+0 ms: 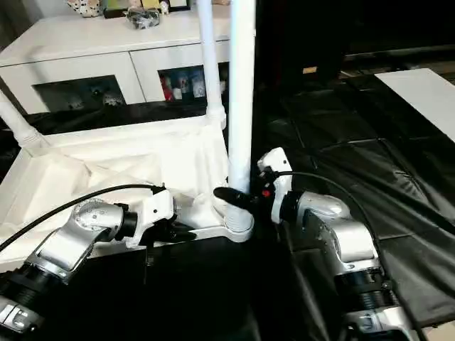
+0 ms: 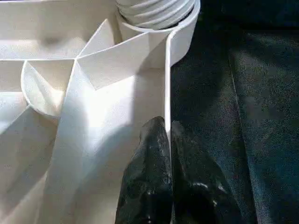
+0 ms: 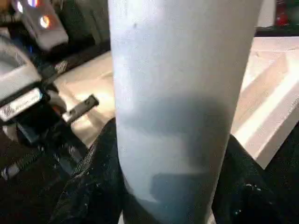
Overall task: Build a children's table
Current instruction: Insert table leg to table base
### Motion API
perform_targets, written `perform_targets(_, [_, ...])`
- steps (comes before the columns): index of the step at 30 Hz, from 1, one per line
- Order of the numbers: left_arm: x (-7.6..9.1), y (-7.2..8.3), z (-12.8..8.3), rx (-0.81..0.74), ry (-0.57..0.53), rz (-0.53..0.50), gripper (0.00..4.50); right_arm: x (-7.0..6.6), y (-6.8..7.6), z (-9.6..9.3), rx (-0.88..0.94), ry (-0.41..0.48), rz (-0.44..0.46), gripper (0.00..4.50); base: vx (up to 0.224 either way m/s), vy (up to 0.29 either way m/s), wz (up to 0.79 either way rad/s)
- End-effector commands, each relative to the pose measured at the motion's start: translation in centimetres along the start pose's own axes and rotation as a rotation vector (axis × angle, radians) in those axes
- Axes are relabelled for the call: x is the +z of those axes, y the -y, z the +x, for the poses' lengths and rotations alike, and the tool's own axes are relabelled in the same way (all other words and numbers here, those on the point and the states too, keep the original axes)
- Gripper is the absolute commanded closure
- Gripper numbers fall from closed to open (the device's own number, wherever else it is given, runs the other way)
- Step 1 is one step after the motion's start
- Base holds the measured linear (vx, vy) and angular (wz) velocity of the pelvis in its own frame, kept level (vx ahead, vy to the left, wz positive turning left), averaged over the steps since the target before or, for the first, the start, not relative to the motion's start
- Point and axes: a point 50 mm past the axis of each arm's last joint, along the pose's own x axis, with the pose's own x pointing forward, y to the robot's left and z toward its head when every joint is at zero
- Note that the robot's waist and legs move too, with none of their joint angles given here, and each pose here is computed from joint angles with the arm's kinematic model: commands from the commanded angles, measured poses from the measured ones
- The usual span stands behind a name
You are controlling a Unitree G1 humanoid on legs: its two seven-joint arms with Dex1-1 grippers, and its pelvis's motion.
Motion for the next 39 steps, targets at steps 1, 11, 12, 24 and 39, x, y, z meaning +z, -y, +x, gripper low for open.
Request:
perform_targets(1, [-0.8,-0.3,-0.8,0.046,-0.019,-0.031,4.5,-0.2,0.4,-0.5,-0.052,0.054,0.027,2.64,0.0,0.0,0.0])
perform_targets(11, [-0.4,-1.2,-1.1,0.121,0.015,-0.048,4.5,-2.6,-0.8,-1.3,-0.132,0.123,0.01,2.64,0.0,0.0,0.0])
perform_targets(12, [-0.4,-1.3,-1.2,0.127,0.018,-0.051,4.5,-2.7,-1.0,-1.3,-0.142,0.129,-0.002,2.64,0.0,0.0,0.0])
perform_targets(24, [-0.4,-1.7,-1.4,0.154,0.007,-0.037,4.5,-3.3,-2.3,-0.7,-0.112,0.031,-0.18,2.65,0.0,0.0,0.0])
perform_targets(39, [-0.5,-1.5,-1.4,0.157,0.007,-0.042,4.5,-4.2,-1.8,0.4,0.045,-0.211,-0.124,2.65,0.0,0.0,0.0])
